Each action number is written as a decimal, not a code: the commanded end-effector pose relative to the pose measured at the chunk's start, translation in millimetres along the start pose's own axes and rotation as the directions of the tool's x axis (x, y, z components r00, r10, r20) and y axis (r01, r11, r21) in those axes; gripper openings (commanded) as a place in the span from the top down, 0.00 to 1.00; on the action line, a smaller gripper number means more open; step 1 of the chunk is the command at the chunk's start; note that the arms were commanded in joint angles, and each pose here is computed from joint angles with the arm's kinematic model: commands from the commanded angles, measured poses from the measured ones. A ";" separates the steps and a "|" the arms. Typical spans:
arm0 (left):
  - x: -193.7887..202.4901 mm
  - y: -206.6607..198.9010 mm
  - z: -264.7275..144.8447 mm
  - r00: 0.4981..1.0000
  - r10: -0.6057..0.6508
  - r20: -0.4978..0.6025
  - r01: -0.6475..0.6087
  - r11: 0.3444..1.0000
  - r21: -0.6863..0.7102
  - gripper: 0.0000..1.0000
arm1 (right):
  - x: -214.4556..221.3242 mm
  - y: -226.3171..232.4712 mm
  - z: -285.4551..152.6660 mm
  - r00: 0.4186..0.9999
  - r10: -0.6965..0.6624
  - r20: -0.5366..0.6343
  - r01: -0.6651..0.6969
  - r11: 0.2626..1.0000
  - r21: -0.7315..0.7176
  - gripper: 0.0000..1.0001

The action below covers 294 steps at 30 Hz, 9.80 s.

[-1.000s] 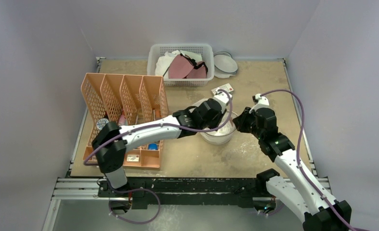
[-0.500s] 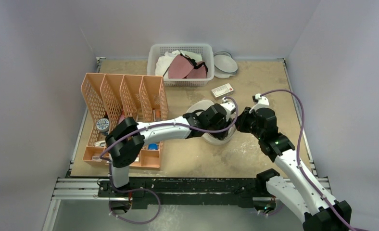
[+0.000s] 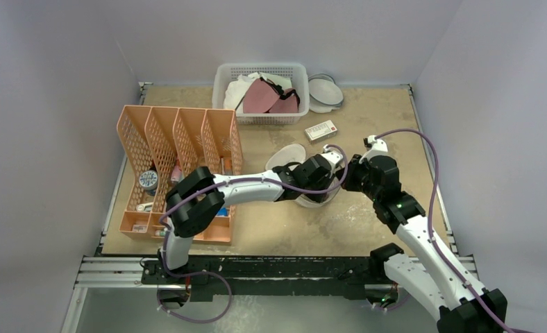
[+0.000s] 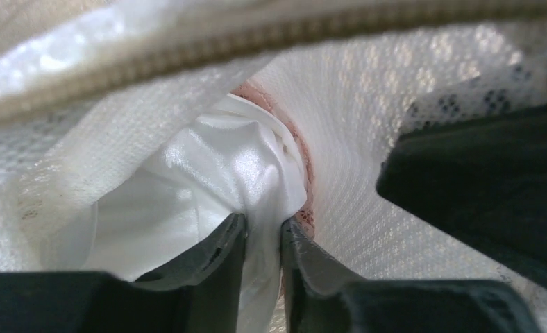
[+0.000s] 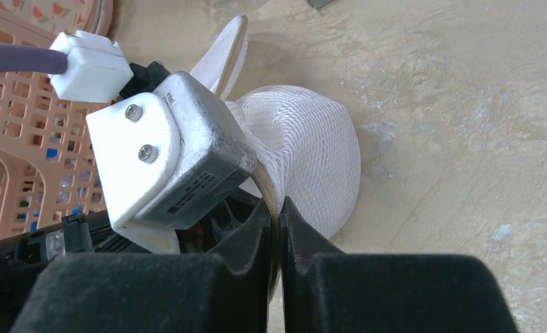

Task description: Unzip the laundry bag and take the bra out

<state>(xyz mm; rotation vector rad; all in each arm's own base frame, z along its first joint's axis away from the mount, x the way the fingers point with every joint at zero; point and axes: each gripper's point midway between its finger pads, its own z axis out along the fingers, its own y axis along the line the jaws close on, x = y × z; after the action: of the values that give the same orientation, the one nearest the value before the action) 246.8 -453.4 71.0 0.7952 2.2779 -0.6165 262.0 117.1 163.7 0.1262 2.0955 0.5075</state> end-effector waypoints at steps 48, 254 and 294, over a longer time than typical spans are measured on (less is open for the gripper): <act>-267.4 54.8 -304.3 0.589 -0.175 0.789 0.335 0.941 -0.041 1.00 | -8.7 5.2 3.5 0.999 -0.023 0.030 0.024 0.999 -0.025 0.96; 22.7 -19.9 -76.6 0.956 -0.248 0.158 0.236 0.967 0.094 0.62 | 100.4 -30.8 4.1 0.923 0.341 -0.178 -0.322 0.938 0.127 0.98; 15.0 -15.0 -30.9 0.996 0.047 0.070 -0.030 0.972 -0.235 0.75 | 89.8 -19.2 3.6 0.952 0.264 -0.157 -0.263 0.964 0.026 0.99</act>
<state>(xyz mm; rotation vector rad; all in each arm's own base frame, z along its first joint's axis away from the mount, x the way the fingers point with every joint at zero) 204.6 -434.5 69.2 0.7045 2.2642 -0.3680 213.3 123.6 76.6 0.4176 2.2801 0.6745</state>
